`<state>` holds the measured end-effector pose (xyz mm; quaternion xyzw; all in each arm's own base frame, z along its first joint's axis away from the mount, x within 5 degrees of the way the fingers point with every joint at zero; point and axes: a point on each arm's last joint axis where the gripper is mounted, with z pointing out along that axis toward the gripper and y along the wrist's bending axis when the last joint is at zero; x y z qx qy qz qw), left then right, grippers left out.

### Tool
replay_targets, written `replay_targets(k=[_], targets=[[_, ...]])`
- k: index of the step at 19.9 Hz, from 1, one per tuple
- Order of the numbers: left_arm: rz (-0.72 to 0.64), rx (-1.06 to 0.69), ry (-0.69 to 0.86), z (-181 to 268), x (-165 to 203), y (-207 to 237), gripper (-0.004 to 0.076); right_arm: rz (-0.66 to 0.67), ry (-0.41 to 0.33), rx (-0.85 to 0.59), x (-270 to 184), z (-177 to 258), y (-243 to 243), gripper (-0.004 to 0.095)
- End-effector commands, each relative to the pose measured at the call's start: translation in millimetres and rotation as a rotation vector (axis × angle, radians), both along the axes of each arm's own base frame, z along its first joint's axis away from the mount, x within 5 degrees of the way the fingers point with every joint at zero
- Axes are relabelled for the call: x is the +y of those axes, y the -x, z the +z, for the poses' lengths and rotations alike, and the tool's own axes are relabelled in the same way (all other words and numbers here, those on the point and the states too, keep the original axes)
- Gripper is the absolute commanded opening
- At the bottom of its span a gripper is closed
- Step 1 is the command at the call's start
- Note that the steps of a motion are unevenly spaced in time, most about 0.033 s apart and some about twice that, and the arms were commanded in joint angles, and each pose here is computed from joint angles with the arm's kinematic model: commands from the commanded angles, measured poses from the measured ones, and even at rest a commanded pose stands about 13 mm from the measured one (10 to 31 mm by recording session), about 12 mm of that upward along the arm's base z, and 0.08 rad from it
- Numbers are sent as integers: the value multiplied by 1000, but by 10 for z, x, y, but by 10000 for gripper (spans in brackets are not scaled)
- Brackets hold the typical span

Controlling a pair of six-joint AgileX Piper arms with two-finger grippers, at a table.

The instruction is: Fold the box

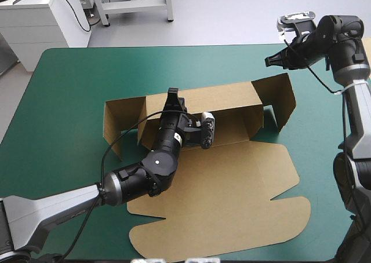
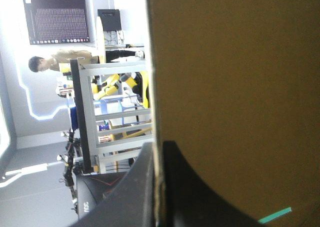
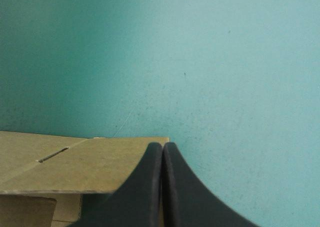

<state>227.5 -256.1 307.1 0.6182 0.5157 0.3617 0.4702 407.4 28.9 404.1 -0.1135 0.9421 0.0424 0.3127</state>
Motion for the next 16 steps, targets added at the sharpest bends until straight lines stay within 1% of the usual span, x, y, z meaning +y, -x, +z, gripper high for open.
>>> replay_targets(k=[1, 2, 3, 6, 8, 10, 11, 12, 13, 15, 16], targets=[[-78, -122, 13, 247, 11, -13, -8, -7, -13, -106, -35, 319, 156, -21], [-89, -166, 14, 244, 9, -91, -8, -6, -19, -110, -30, 322, 153, -21], [-81, -173, 13, 228, 11, -120, -8, -6, -19, -108, -30, 315, 148, -21], [-6, -173, -26, 98, 30, -242, -8, -6, -17, -99, -31, 296, 139, -21], [2, -163, -49, 10, -2, -273, -8, -6, -15, -87, -31, 252, 106, -21], [-2, -156, -55, -22, -17, -281, -8, 15, 6, -98, -41, 203, 45, -21], [0, -157, -57, -26, -17, -283, -8, 18, -9, -100, -70, 177, 8, -21], [2, -158, -57, -25, -16, -283, -8, 25, -32, -85, -105, 140, -16, -21], [9, -161, -58, -22, -10, -285, -8, 49, -98, -46, -144, 68, -57, -21], [11, -162, -58, -21, -8, -285, -8, 32, -210, -24, -245, -10, -127, -21], [11, -162, -58, -21, -8, -285, -8, 30, -239, -18, -266, -31, -144, -21]])
